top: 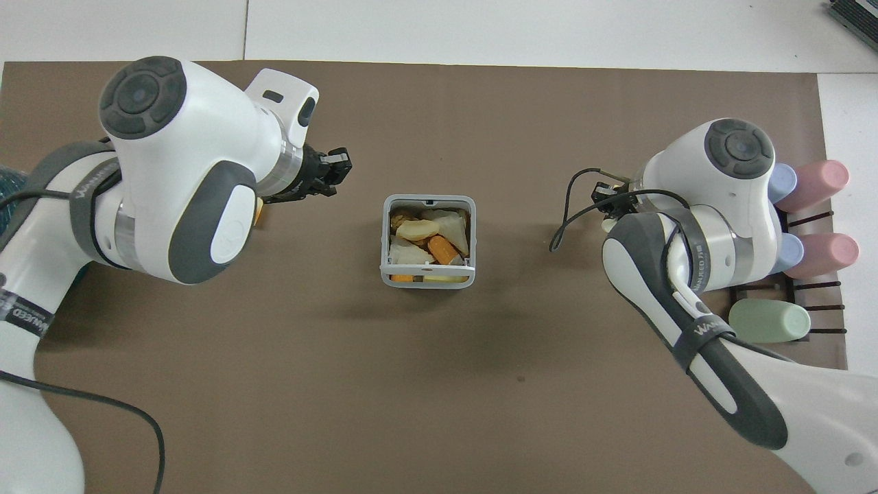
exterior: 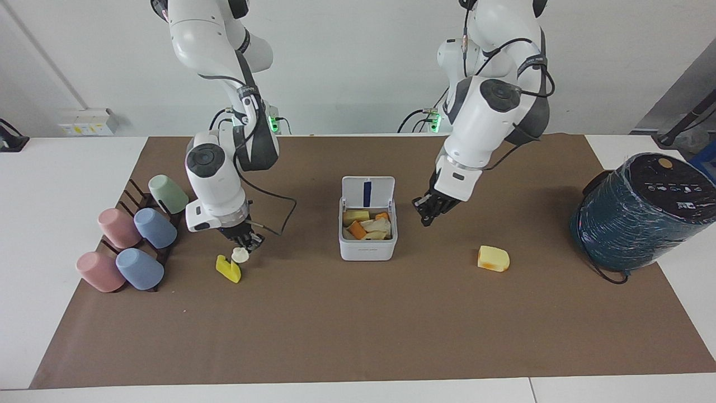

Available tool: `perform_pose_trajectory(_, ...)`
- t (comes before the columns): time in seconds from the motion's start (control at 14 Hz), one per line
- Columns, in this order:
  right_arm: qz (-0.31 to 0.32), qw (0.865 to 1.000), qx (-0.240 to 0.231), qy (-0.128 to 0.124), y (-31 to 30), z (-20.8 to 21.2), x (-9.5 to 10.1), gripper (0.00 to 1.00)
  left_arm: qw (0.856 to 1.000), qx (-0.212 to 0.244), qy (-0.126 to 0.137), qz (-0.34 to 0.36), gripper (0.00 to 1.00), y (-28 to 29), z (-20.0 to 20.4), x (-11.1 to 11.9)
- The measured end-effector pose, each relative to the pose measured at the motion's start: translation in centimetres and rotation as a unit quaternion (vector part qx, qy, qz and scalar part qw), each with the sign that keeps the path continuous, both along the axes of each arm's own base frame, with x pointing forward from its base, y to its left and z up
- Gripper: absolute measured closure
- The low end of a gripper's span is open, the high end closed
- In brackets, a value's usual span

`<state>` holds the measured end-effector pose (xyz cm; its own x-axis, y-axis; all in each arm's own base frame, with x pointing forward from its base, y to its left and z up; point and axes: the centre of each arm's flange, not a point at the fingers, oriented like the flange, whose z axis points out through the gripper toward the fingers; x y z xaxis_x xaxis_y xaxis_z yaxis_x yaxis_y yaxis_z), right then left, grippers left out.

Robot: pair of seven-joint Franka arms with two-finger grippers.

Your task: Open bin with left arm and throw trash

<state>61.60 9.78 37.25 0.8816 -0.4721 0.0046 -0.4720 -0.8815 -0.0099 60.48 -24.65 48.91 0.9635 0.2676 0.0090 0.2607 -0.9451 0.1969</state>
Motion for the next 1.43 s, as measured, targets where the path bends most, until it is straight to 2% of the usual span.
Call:
perform_pose_trajectory(0.14,-0.014,0.999,0.036,0.004,0.8,4.4,-1.1,0.88,1.000,0.006,0.007,-0.009,0.90,3.2,-0.5,0.9)
perform_pose_trajectory(0.21,-0.022,0.998,0.063,0.003,1.4,6.4,-1.5,0.88,1.000,0.009,0.009,-0.014,0.83,4.6,-0.9,1.2)
perform_pose_trajectory(0.36,-0.051,0.990,0.132,0.002,2.9,9.7,-2.0,0.88,0.999,0.013,0.013,-0.028,0.61,7.0,-2.4,1.5)
perform_pose_trajectory(0.57,-0.085,0.970,0.229,-0.007,5.9,11.3,-1.8,0.88,0.999,0.017,-0.006,-0.046,0.27,10.2,-5.0,1.2)
perform_pose_trajectory(0.71,-0.129,0.947,0.292,-0.011,9.2,11.3,-1.5,0.88,0.998,0.021,-0.023,-0.056,0.07,12.0,-6.8,0.5)
perform_pose_trajectory(0.79,-0.154,0.934,0.321,-0.013,10.9,10.9,-1.3,0.88,0.997,0.024,-0.030,-0.062,0.00,12.8,-7.9,0.1)
perform_pose_trajectory(1.0,-0.207,0.906,0.368,-0.011,15.3,8.5,-1.1,0.88,0.995,0.031,-0.050,-0.080,0.00,14.1,-11.2,-0.7)
perform_pose_trajectory(1.21,-0.216,0.906,0.364,-0.010,19.8,4.8,-1.8,0.88,0.992,0.037,-0.060,-0.104,0.00,15.9,-13.5,-0.6)
perform_pose_trajectory(1.43,-0.212,0.910,0.356,-0.007,22.0,2.7,-2.5,0.89,0.987,0.044,-0.083,-0.128,0.00,16.8,-16.1,0.4)
